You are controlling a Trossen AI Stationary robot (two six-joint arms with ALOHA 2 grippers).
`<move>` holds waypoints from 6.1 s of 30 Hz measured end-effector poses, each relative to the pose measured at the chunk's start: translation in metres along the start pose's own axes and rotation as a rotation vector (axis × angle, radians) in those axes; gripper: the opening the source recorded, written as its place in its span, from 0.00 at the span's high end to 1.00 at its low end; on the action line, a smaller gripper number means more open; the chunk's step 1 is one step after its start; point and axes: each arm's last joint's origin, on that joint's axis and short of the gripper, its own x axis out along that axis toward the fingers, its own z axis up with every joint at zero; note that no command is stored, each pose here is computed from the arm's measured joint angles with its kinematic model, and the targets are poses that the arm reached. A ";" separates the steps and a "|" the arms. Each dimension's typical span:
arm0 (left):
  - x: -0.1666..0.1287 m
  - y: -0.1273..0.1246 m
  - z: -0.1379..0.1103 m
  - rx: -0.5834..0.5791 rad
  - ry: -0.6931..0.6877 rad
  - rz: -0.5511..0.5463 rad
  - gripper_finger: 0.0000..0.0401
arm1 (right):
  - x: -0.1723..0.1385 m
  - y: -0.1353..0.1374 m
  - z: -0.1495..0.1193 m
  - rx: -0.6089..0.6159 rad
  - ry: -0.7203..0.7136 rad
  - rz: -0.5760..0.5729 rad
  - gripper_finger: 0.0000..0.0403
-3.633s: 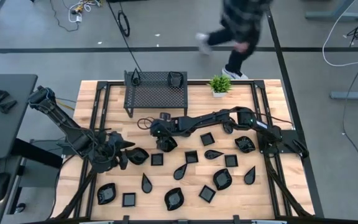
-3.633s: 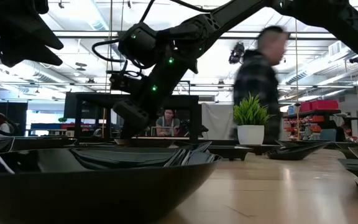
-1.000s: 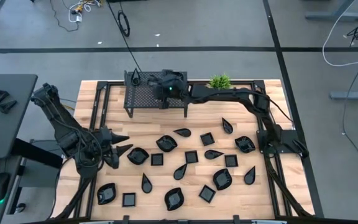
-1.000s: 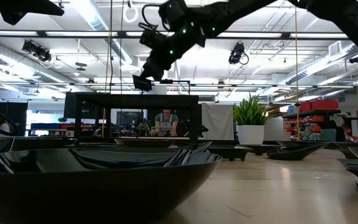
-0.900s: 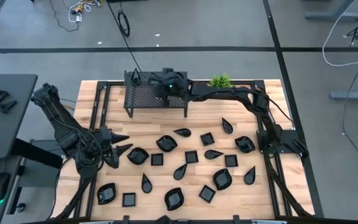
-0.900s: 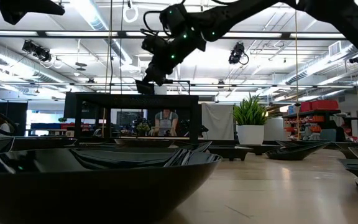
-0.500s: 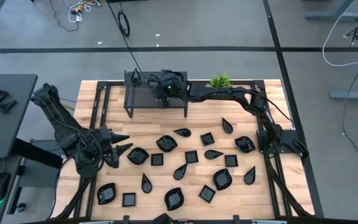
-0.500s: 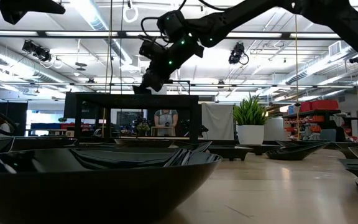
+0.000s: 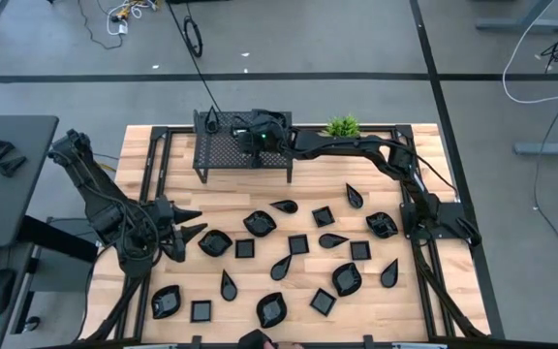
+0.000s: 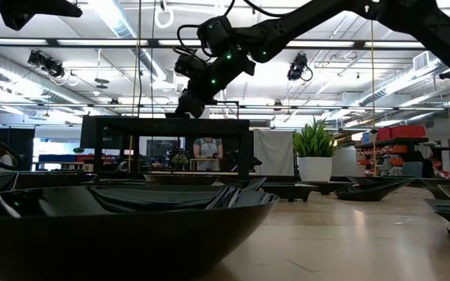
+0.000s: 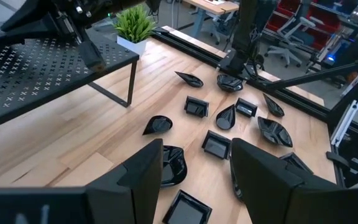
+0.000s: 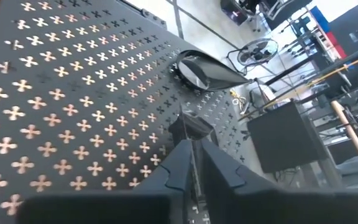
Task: Pick & Place Mini shaped plates
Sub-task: Put the black square plate on the shelf, then stack the black leaf-shaped plate on top of the leaf-shaped plate on the shelf
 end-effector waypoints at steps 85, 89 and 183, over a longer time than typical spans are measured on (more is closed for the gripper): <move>0.031 -0.064 -0.060 0.388 0.701 0.027 0.51 | -0.262 0.196 -0.029 0.724 -0.225 0.312 0.95; 0.038 -0.049 -0.086 0.318 0.668 0.061 0.51 | -0.260 0.194 -0.030 0.735 -0.240 0.305 0.95; 0.143 -0.098 0.011 0.743 0.316 -0.866 0.98 | -0.262 0.191 0.045 -0.173 -0.526 0.775 0.68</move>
